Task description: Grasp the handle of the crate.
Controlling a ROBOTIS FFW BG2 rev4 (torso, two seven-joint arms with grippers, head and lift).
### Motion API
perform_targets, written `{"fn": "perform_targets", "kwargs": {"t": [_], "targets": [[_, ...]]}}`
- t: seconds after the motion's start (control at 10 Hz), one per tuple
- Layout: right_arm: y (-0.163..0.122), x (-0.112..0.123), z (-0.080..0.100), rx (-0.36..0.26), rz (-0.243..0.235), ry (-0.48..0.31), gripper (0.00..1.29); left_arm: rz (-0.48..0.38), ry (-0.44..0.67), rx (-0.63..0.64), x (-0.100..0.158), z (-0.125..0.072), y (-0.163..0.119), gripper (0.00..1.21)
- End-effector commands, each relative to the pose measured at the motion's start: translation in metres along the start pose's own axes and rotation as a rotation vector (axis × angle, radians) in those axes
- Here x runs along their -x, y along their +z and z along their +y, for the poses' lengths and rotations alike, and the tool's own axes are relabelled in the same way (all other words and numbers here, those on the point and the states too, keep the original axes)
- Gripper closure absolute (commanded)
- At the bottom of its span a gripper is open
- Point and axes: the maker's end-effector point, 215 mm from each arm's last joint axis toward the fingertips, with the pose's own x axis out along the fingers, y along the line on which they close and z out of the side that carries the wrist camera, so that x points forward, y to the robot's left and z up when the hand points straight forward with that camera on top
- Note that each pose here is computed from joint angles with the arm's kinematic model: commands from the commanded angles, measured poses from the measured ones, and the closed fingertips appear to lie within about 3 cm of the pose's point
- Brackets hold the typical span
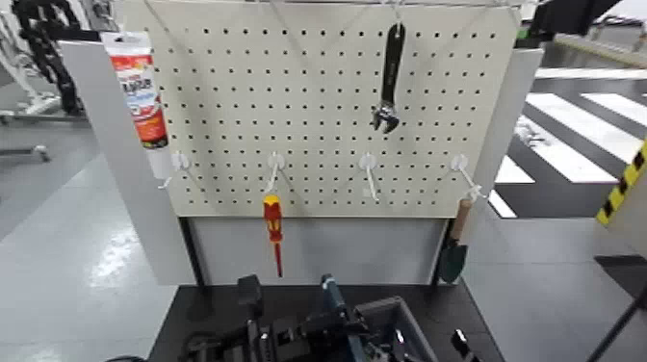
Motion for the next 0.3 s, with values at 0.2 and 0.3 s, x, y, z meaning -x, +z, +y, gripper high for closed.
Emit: {"fn": "perform_targets", "kwargs": {"t": [0.2, 0.3], "targets": [[0.0014, -0.0006, -0.0003, 0.026, 0.001, -0.001, 0.14, 0.0, -0.006, 0.004, -0.0013, -0.0004, -0.0008, 1.19], [0.0027, -0.0006, 0.0007, 0.028, -0.003, 0.001, 0.14, -0.003, -0.007, 0.004, -0.0008, -0.0005, 0.0001, 1.19]]}}
